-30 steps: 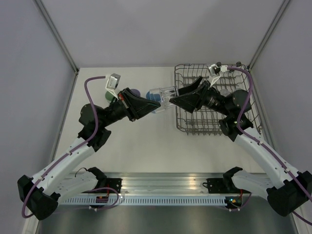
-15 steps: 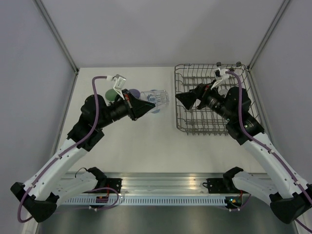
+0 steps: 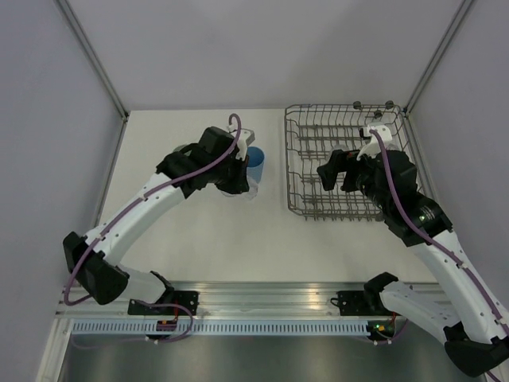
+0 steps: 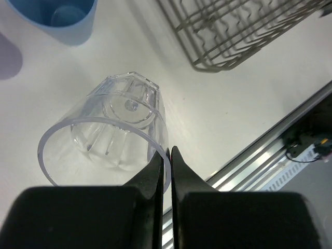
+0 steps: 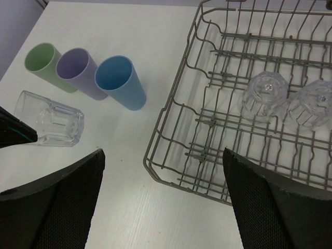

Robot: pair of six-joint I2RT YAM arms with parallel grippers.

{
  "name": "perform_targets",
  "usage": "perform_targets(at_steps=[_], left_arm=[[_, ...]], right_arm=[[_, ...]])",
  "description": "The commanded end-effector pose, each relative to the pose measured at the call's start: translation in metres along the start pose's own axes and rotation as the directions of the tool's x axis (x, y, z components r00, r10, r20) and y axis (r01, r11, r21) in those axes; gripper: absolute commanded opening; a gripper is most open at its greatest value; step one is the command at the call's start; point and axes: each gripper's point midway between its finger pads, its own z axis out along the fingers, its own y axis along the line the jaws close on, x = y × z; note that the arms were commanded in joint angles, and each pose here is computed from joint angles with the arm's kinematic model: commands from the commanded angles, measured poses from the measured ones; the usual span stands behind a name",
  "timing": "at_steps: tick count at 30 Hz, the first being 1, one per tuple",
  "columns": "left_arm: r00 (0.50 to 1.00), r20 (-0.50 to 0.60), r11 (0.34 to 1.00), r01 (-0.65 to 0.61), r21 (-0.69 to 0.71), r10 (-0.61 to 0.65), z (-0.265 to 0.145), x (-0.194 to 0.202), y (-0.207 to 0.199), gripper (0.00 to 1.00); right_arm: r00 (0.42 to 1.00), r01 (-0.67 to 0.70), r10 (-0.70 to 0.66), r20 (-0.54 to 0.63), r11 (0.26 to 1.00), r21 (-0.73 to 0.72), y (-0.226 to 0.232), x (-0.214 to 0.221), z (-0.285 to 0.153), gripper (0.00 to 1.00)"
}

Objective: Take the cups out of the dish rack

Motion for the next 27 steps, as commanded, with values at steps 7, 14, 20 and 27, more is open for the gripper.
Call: perform_targets(at_steps=[7, 14, 20, 27], left_arm=[[0.949, -0.273, 0.977, -0.189, -0.096, 0.157, 0.038, 0.028, 0.018, 0.02], [0.867, -0.462, 0.968, -0.242, -0.066, 0.186, 0.085, 0.060, 0.018, 0.02], [0.840, -0.512, 0.967, -0.248, -0.064, 0.182, 0.109, 0.068, 0.018, 0.02], [0.814, -0.550, 0.963, -0.264, -0.061, 0.188, 0.124, 0.077, 0.018, 0.06]], right_arm=[[0.997, 0.078, -0.076, -0.022, 0.992, 0.099, -0.022, -0.004, -0.031, 0.98], [0.996, 0.084, -0.081, -0.033, 0.992, 0.098, -0.024, 0.003, -0.035, 0.98], [0.995, 0.094, -0.091, -0.046, 0.993, 0.072, -0.021, 0.008, -0.036, 0.98], [0.995, 0.094, -0.092, -0.035, 0.995, 0.042, -0.016, 0.007, -0.038, 0.98]])
